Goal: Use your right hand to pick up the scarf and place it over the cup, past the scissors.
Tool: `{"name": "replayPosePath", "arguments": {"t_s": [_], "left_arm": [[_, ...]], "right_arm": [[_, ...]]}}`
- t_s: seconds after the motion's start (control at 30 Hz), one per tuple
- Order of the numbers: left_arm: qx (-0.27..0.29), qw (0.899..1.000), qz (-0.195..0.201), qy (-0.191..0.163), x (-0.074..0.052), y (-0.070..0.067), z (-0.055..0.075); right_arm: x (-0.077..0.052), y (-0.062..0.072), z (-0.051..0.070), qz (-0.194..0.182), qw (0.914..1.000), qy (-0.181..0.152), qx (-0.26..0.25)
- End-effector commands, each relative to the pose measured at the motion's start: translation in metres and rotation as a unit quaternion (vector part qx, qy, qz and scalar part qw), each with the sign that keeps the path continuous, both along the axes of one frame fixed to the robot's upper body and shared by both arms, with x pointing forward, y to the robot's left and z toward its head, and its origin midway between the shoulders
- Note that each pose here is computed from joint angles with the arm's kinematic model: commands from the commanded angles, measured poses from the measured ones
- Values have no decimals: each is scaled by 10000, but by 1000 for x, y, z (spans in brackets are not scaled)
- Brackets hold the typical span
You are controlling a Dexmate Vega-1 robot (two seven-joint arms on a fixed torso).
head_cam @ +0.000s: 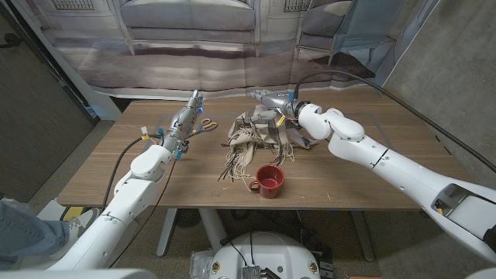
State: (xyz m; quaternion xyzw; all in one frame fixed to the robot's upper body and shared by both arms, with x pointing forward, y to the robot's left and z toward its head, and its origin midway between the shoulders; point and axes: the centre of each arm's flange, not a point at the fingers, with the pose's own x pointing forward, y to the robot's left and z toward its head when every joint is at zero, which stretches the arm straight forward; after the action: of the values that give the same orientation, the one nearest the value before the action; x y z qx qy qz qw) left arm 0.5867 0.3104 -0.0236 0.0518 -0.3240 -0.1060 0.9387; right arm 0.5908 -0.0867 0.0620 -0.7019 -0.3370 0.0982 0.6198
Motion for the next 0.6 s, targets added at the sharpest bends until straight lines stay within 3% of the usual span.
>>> {"name": "replayPosePath", "arguments": {"t_s": [0.03,0.6], "left_arm": [[-3,10000,12,-24,-1,1,0],[15,10000,1,-1,-1,-1,0]], "right_arm": [[4,4,-5,-117,9999,35,-111],[9,7,-12,-236,9994,6,-253]]}}
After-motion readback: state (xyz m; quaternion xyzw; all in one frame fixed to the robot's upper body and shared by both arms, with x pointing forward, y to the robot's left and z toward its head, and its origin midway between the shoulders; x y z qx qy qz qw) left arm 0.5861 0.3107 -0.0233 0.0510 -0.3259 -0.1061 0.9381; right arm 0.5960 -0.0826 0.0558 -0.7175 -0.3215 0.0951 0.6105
